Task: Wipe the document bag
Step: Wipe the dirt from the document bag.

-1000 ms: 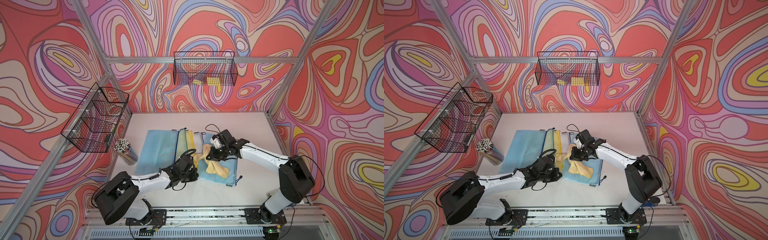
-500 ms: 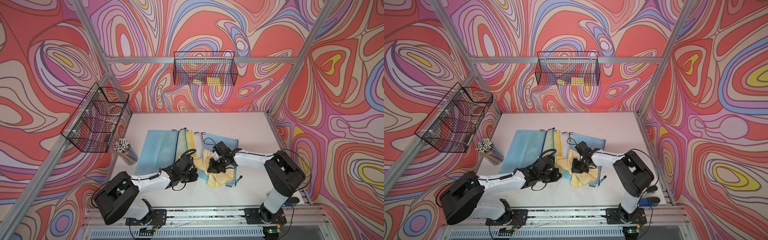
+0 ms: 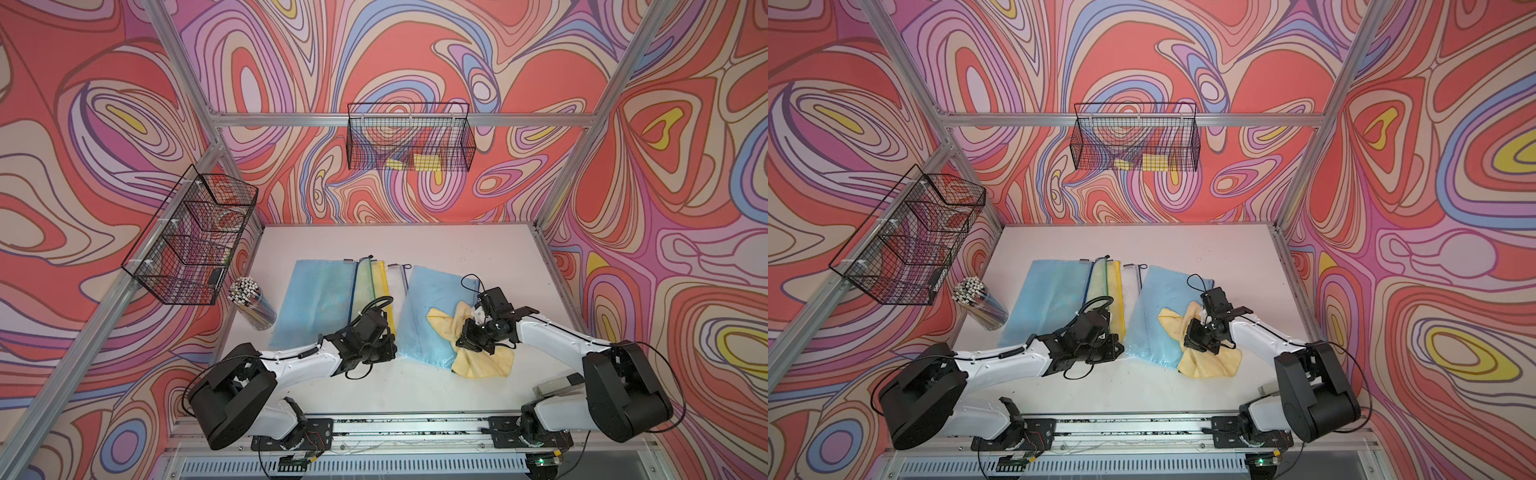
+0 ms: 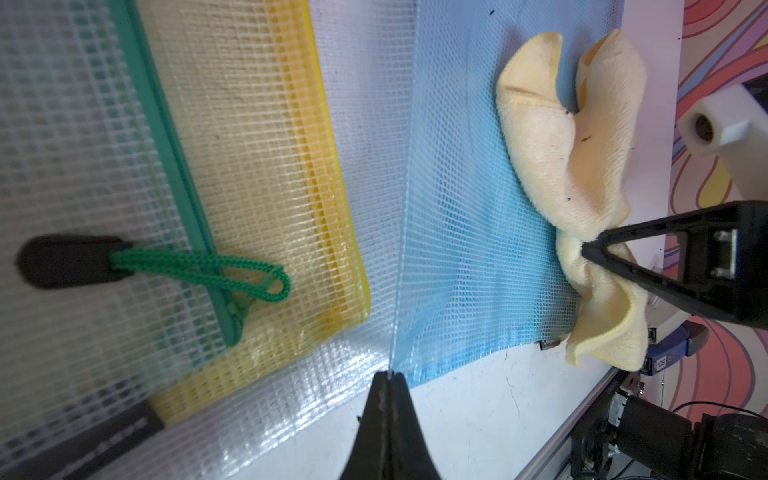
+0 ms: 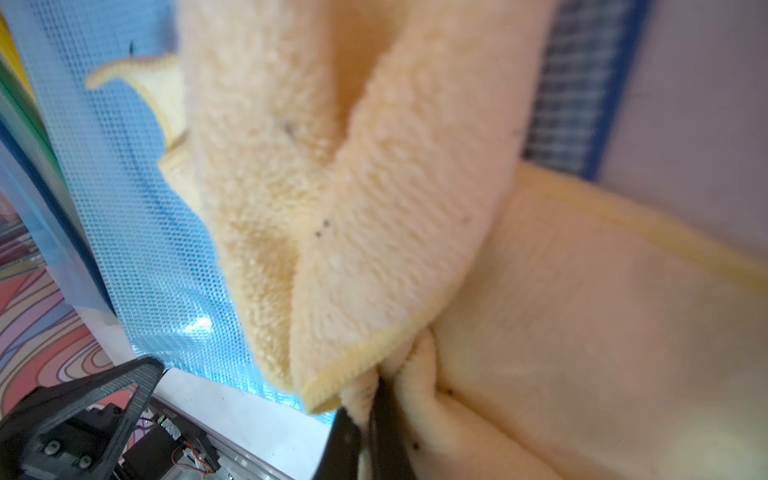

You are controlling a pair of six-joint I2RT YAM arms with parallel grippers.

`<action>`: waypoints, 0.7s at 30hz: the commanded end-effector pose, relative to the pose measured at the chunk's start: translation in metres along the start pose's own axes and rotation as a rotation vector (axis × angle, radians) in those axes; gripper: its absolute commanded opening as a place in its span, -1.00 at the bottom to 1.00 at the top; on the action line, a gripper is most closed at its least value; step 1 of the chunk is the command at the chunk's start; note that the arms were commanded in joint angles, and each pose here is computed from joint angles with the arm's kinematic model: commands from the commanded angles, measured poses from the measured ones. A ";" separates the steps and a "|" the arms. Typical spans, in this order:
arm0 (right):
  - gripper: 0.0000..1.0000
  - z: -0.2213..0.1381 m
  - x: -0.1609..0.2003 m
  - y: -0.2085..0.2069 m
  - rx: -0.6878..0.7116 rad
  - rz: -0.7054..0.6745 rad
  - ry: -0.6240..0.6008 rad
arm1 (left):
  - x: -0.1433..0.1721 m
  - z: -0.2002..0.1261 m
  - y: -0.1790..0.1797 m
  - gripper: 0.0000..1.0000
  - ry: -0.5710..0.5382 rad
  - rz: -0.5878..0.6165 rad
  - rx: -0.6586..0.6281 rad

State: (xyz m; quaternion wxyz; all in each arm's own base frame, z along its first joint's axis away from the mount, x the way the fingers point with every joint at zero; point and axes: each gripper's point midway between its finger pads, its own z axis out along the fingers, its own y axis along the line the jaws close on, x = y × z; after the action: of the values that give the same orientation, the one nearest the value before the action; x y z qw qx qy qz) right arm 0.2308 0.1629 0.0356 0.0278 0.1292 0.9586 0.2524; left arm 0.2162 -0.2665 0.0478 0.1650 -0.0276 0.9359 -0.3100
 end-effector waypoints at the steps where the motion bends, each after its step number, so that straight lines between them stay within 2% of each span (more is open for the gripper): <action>1: -1.00 0.015 0.003 0.054 -0.031 -0.112 0.010 | -0.007 0.002 -0.010 -1.00 -0.005 0.003 0.018; 6: -1.00 0.053 0.024 0.127 -0.103 -0.228 0.081 | -0.009 0.001 -0.012 -1.00 -0.013 -0.002 0.023; 9: -1.00 0.064 0.025 0.127 -0.080 -0.220 0.095 | -0.008 0.000 -0.009 -1.00 -0.012 -0.003 0.012; 14: -1.00 0.061 0.029 0.083 0.011 -0.164 0.082 | -0.010 -0.005 -0.007 -1.00 -0.024 0.002 -0.008; 21: -1.00 0.033 0.041 -0.025 0.055 0.091 0.062 | -0.012 -0.015 -0.004 -1.00 -0.038 0.024 -0.041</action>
State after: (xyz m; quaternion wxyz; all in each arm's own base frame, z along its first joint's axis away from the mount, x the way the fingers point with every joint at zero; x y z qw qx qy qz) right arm 0.2147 0.2130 0.0185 0.0118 0.1067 0.9538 0.2807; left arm 0.2176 -0.2655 0.0551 0.1688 -0.0246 0.9373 -0.3039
